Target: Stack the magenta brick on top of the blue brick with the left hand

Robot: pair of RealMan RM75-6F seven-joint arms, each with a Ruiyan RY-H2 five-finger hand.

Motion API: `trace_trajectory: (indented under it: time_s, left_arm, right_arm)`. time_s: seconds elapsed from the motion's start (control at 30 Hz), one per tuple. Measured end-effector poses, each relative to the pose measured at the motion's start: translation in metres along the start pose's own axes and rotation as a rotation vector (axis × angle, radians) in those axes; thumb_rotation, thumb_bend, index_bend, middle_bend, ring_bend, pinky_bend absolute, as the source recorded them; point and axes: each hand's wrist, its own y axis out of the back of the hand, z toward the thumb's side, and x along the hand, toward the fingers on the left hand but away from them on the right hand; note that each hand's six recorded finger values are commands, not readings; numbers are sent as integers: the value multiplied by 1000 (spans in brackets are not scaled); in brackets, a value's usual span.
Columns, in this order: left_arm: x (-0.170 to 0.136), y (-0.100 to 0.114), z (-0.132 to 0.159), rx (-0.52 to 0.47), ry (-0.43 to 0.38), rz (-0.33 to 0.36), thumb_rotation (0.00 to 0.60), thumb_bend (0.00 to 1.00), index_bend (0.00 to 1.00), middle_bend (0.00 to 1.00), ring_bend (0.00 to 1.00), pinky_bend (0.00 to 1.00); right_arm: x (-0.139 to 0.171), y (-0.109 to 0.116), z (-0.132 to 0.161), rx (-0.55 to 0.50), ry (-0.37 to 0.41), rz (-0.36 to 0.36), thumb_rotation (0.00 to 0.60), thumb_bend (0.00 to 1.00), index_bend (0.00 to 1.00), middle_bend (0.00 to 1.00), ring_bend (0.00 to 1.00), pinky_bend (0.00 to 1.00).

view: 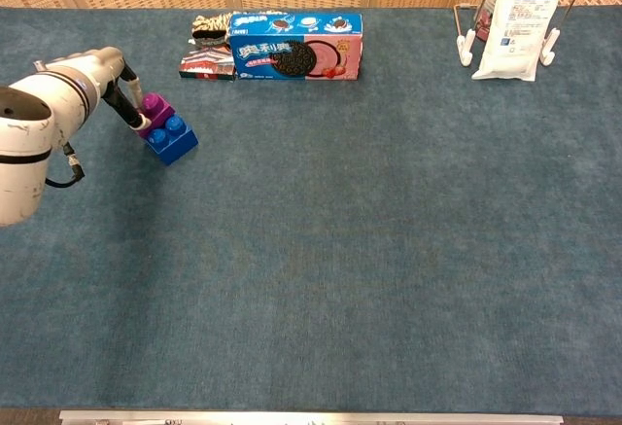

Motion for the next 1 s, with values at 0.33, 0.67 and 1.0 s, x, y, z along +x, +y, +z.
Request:
trace_trajectory:
  time_s: [0.33, 0.67, 1.0]
  left_arm:
    - [0, -3, 3, 16, -10, -3, 600, 341, 601, 0, 0, 104]
    - [0, -5, 3, 13, -12, -9, 600, 341, 590, 0, 0, 104]
    - [-5, -12, 11, 35, -39, -26, 600, 341, 589, 0, 0, 104]
  right_arm:
    - [0, 1, -1, -3, -1, -2, 600, 0, 178, 240, 173, 305]
    - [0, 1, -1, -4, -2, -3, 600, 0, 178, 240, 173, 305]
    - [1, 1, -1, -6, -2, -5, 600, 0, 178, 240, 173, 305]
